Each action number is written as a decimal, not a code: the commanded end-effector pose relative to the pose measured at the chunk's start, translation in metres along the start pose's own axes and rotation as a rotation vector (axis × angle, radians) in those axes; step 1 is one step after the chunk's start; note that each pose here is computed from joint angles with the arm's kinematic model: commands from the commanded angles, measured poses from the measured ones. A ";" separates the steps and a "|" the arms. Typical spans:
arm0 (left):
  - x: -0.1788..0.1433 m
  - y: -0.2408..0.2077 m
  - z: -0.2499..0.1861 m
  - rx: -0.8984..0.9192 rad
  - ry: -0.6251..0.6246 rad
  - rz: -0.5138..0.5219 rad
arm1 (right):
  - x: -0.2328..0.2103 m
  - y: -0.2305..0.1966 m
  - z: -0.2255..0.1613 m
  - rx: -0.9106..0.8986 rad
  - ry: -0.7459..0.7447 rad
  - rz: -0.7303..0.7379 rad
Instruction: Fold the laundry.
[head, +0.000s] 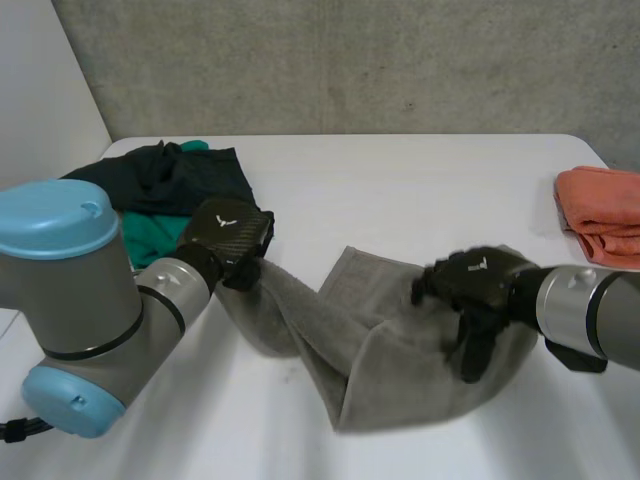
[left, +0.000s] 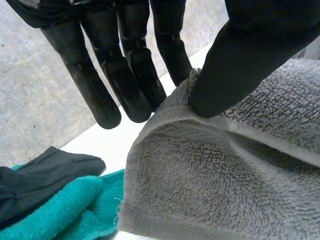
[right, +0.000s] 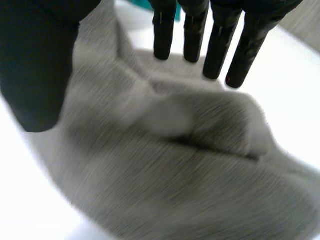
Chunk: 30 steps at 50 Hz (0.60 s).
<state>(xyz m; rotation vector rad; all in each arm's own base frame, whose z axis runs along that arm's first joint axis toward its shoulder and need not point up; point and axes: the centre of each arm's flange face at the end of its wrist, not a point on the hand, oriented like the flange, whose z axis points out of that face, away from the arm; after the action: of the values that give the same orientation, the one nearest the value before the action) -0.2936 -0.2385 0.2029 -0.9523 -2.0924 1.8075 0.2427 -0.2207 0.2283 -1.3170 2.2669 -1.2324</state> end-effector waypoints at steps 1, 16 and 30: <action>0.000 0.004 0.001 -0.023 -0.018 0.043 | 0.030 -0.041 -0.005 0.163 0.118 -0.090; 0.009 0.005 -0.032 -0.039 0.005 0.049 | 0.031 -0.036 0.063 0.096 0.029 -0.467; 0.004 0.003 -0.032 -0.029 -0.010 0.049 | 0.022 0.006 0.115 -0.064 -0.019 -0.501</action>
<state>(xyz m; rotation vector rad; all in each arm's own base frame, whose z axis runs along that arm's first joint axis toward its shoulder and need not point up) -0.2779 -0.2048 0.2051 -1.0190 -2.1263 1.8009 0.2961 -0.2959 0.1751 -1.9595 1.9638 -1.3430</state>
